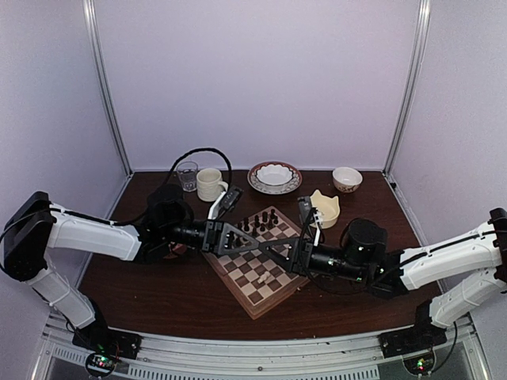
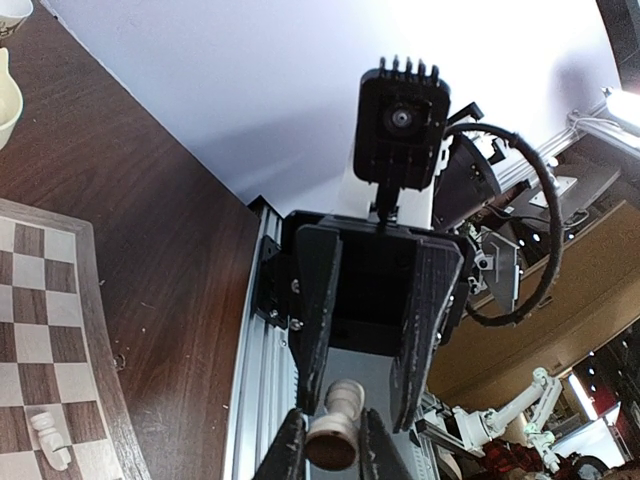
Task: Set up the chess pieces on the board
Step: Pass from the left arm to the right
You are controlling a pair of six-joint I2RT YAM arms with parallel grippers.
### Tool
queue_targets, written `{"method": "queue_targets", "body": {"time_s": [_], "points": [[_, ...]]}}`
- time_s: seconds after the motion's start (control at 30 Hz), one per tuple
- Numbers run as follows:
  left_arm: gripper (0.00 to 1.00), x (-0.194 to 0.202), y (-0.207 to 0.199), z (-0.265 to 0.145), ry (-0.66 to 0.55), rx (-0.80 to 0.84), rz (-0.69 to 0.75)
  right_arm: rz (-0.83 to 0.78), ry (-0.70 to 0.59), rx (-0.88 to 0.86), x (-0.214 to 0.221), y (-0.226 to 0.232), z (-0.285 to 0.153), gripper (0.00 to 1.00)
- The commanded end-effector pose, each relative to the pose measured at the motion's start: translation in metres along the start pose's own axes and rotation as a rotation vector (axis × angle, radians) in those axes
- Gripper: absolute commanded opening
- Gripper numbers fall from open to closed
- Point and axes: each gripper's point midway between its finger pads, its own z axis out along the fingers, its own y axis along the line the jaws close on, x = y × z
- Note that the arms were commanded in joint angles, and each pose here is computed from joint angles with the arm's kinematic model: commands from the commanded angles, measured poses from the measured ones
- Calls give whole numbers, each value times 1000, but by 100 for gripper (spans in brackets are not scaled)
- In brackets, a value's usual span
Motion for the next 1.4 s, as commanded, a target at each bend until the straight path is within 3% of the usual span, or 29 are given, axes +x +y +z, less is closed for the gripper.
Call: {"method": "queue_targets", "body": {"time_s": [0.0, 0.4, 0.53, 0.67, 0.8, 0.97, 1.17, 1.37], "points": [[6, -10, -13, -6, -42, 22, 65, 3, -8, 24, 2, -8, -2, 35], [6, -10, -12, -5, -41, 21, 63, 6, -4, 15, 3, -7, -2, 22], [6, -9, -11, -5, -39, 19, 62, 12, -6, 10, 2, -6, -2, 7], [19, -9, -7, -6, -45, -4, 67, 6, -3, 32, 1, -7, -4, 3], [42, -8, 3, -9, -50, -79, 82, -61, 87, 223, 1, -28, -12, 3], [55, -10, 12, -20, -62, -211, 131, -198, 218, 529, -6, -58, -43, 4], [60, -8, 33, -45, -52, -452, 217, -377, 361, 838, -25, -88, -87, 3], [60, -7, 51, -58, -34, -591, 282, -408, 547, 961, -27, -110, -108, 0]]}}
